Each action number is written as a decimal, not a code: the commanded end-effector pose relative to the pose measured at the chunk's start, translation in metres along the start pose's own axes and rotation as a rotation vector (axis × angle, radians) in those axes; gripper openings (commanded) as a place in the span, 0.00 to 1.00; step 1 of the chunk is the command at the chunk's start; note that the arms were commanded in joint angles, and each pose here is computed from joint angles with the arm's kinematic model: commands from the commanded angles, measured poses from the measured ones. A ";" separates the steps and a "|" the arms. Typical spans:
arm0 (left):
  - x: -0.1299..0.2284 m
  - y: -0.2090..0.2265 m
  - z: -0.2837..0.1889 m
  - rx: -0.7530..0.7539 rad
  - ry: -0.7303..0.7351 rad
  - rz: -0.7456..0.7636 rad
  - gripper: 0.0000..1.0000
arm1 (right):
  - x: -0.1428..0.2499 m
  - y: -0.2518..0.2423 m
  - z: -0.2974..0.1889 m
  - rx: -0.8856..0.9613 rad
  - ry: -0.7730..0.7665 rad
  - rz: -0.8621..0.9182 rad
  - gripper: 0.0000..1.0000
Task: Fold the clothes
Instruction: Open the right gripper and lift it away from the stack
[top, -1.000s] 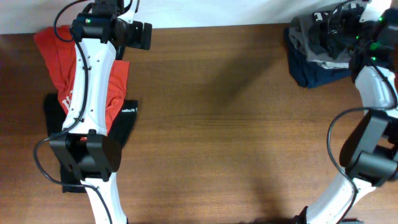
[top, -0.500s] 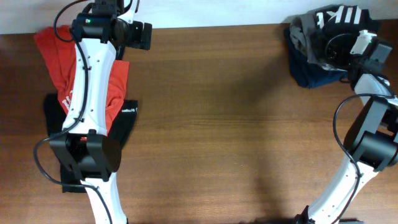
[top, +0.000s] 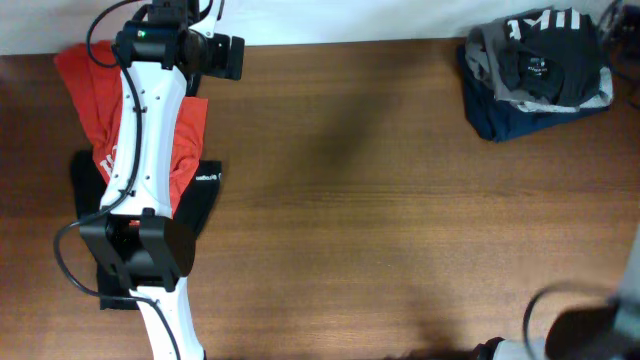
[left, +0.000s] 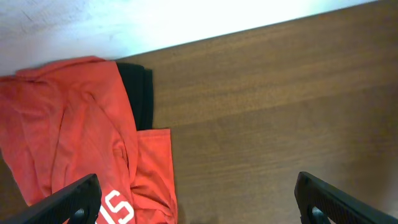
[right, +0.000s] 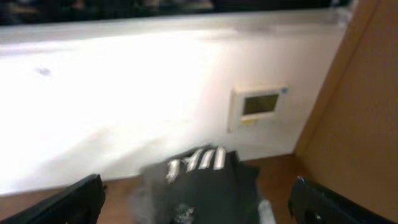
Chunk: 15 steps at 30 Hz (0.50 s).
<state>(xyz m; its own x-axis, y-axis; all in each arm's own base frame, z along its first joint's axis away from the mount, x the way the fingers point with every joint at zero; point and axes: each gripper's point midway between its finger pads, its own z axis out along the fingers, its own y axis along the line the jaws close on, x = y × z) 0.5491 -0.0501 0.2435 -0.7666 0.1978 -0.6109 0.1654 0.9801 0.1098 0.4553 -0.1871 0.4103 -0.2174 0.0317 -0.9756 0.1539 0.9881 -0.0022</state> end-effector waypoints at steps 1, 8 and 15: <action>-0.001 -0.004 0.001 0.010 -0.003 0.013 0.99 | -0.013 0.036 -0.037 -0.147 -0.003 -0.001 0.99; -0.001 -0.004 0.001 0.010 -0.003 0.013 0.99 | -0.007 0.181 -0.122 -0.722 0.085 0.041 0.99; -0.001 -0.004 0.001 0.010 -0.003 0.013 0.99 | 0.032 0.302 -0.175 -1.095 0.292 0.030 0.99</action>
<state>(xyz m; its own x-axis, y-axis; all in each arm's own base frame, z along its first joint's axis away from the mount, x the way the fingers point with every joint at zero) 0.5489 -0.0511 0.2434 -0.7665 0.1993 -0.6105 0.1671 0.9798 0.1100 0.3530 0.0943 0.4132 -0.4596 -0.0013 -0.8881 -0.6291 0.7063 0.3245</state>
